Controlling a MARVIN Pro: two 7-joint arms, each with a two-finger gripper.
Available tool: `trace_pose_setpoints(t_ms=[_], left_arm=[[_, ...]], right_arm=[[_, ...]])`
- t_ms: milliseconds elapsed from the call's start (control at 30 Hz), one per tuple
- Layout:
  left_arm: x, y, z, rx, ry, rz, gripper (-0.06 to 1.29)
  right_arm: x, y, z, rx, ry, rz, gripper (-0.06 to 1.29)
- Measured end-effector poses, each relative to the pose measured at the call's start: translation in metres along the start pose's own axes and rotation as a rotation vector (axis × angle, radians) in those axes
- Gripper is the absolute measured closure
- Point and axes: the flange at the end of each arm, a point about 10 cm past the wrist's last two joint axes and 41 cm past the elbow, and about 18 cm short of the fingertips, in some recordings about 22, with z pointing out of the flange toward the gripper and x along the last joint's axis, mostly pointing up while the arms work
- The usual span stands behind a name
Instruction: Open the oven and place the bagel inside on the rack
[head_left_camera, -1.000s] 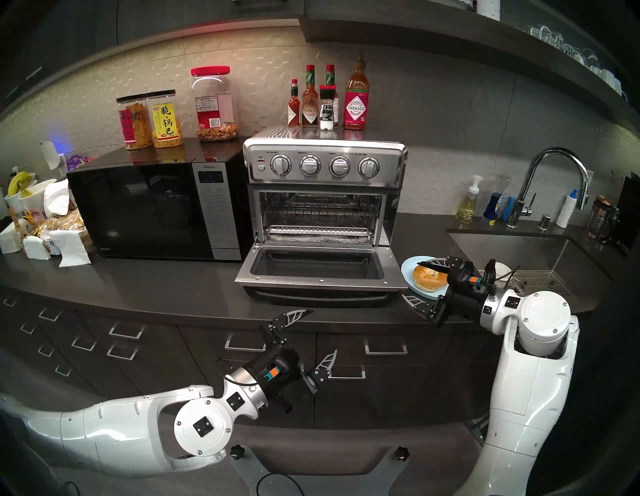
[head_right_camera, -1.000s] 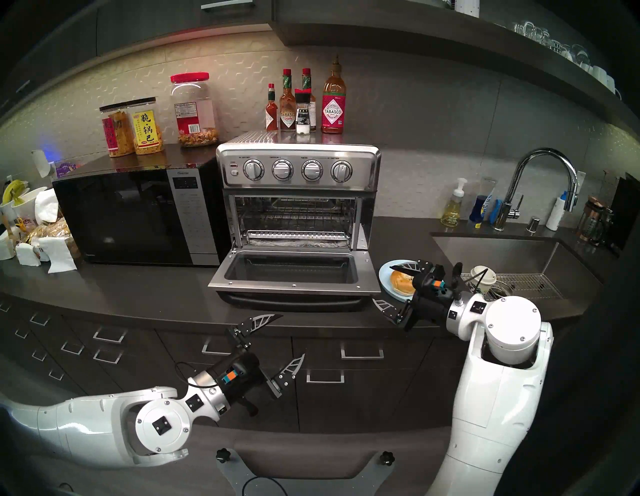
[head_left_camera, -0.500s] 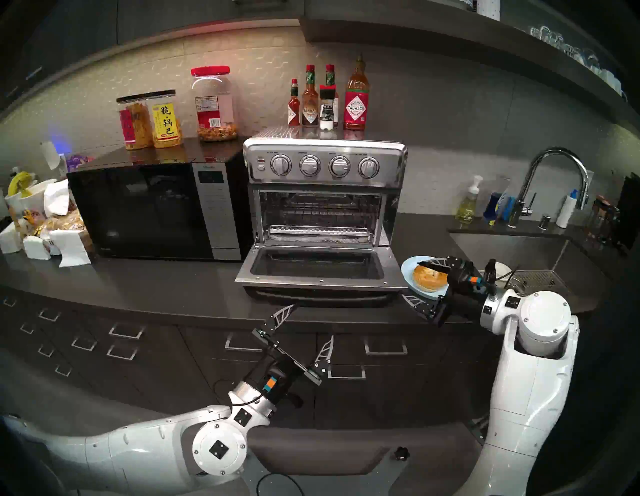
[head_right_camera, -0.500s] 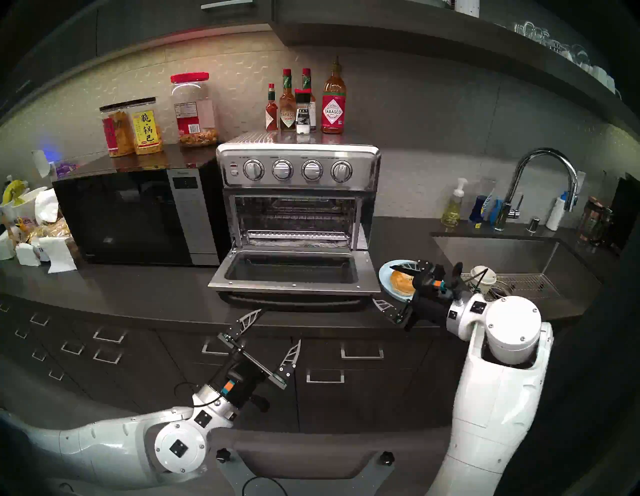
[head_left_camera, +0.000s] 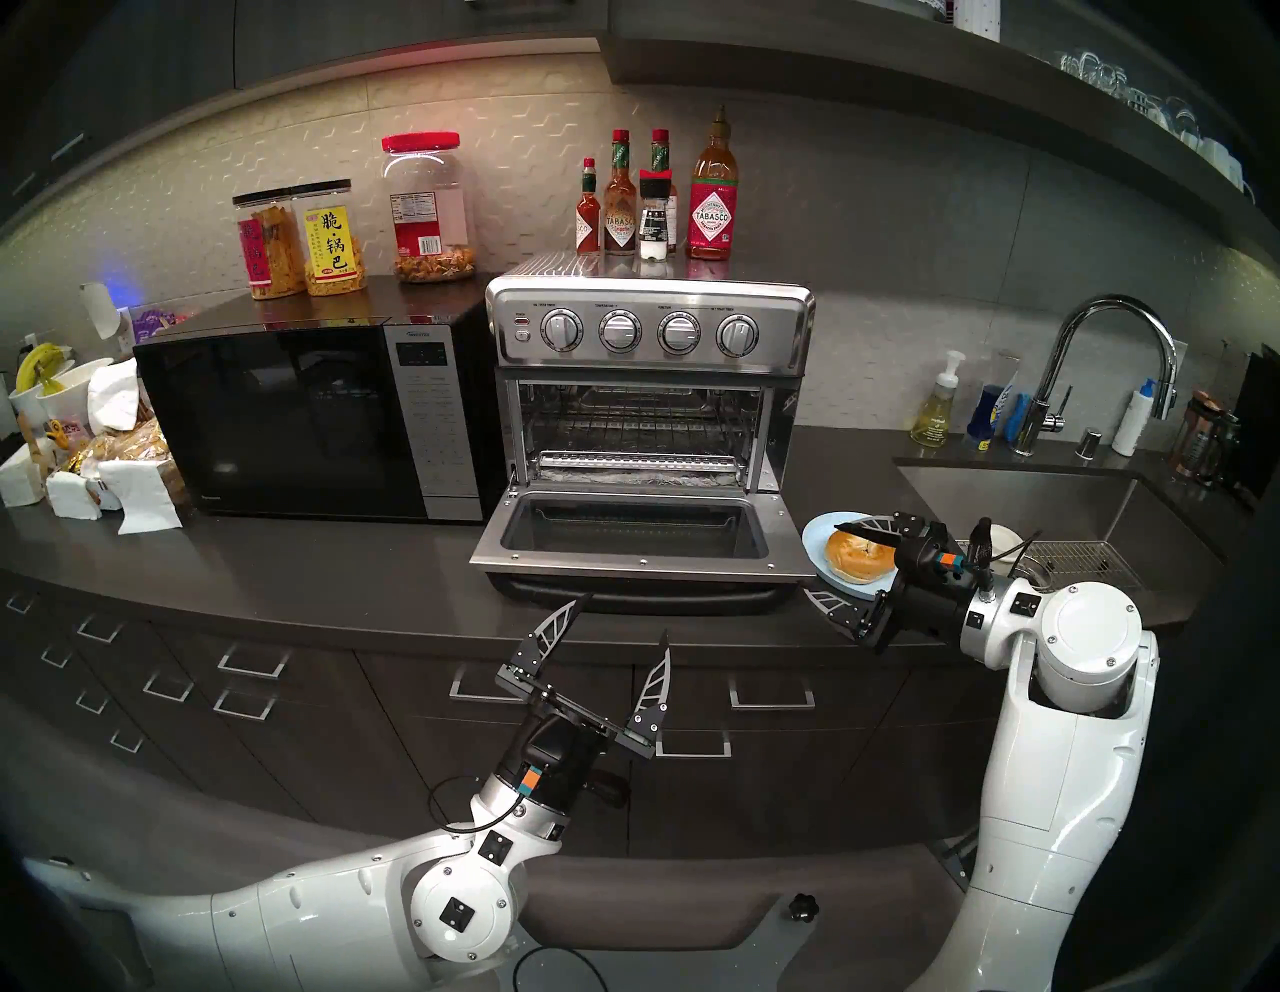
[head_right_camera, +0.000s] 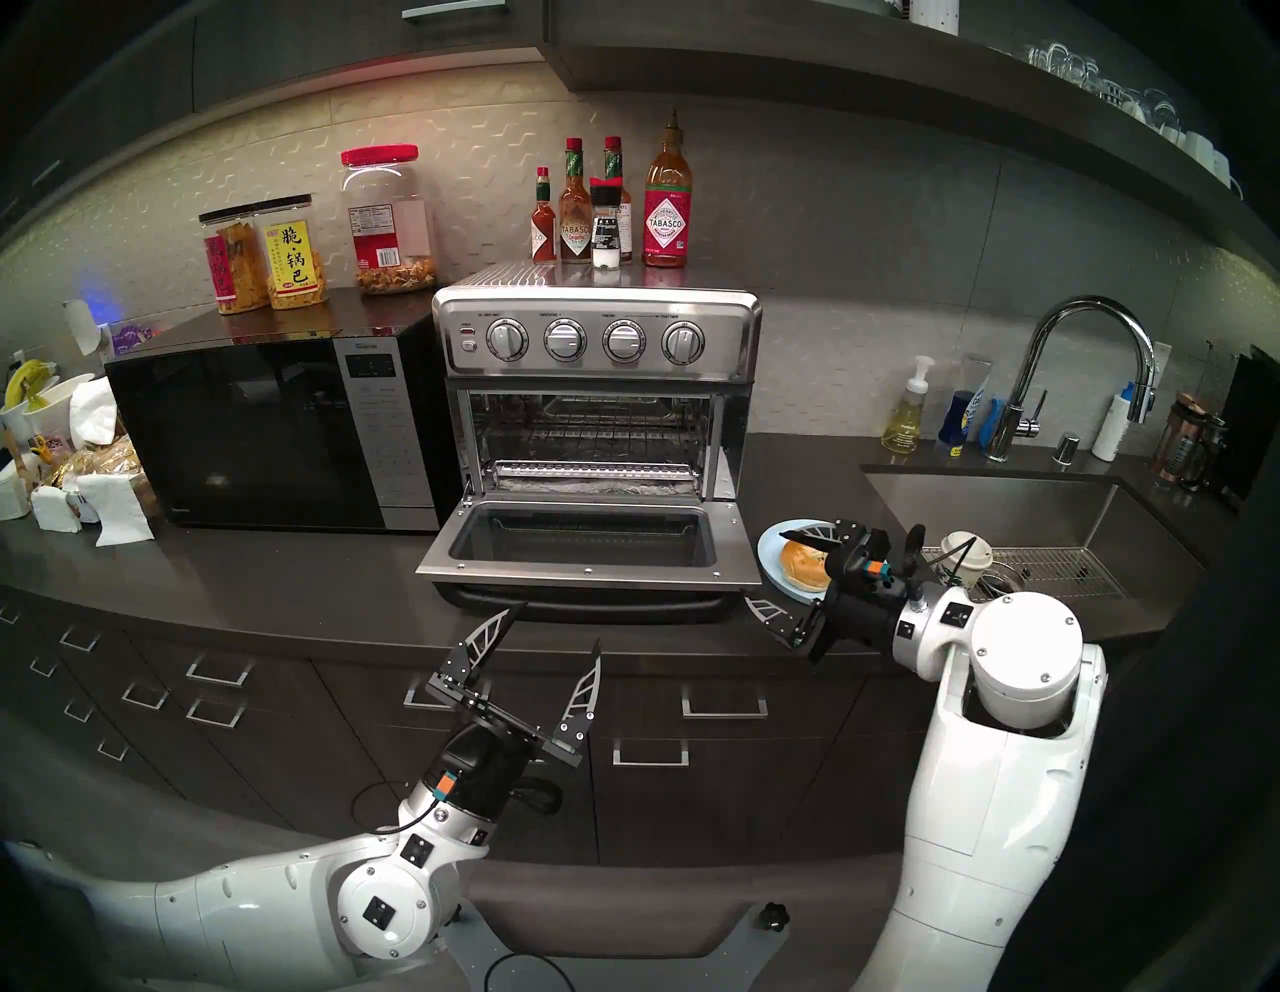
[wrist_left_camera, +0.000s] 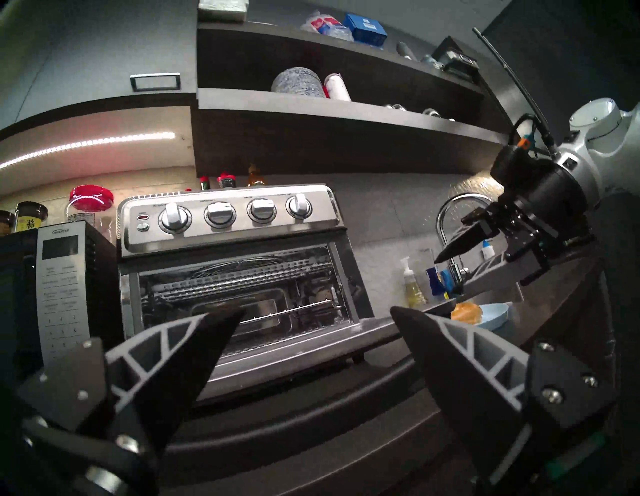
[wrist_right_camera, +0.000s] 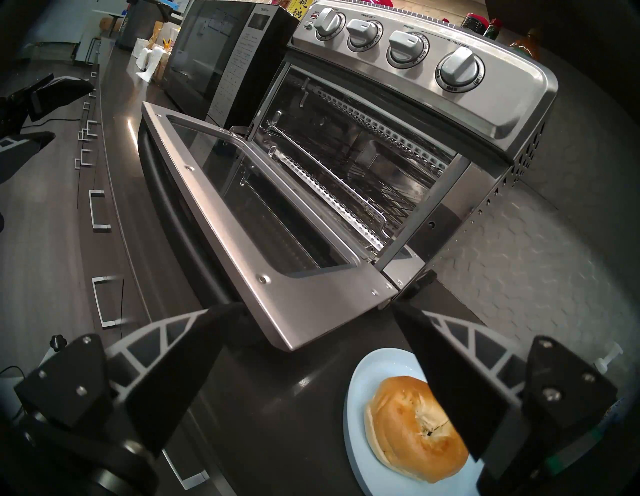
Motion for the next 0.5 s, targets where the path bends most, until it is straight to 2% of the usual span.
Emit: trace_pose_setpoints(t_ms=[67,267,400,467,500], left_arm=[[0.0,0.001,0.001,0.009,0.013,-0.009,0.04],[-0.003,0.004,0.003,0.068,0.103,-0.076,0.04],[-0.003,0.003,0.006,0.098,0.126,-0.088,0.04],[-0.003,-0.007,0.012,0.133,0.141,-0.079,0.04],[-0.004,-0.02,0.018,0.161,0.152,-0.06,0.04]], right_arm=[[0.0,0.0,0.0,0.0,0.0,0.0,0.0],[0.0,0.0,0.0,0.0,0.0,0.0,0.0],[0.0,0.0,0.0,0.0,0.0,0.0,0.0],[-0.001,0.0,0.0,0.001,-0.002,0.002,0.0],[-0.002,-0.001,0.001,0.003,-0.004,0.004,0.0]])
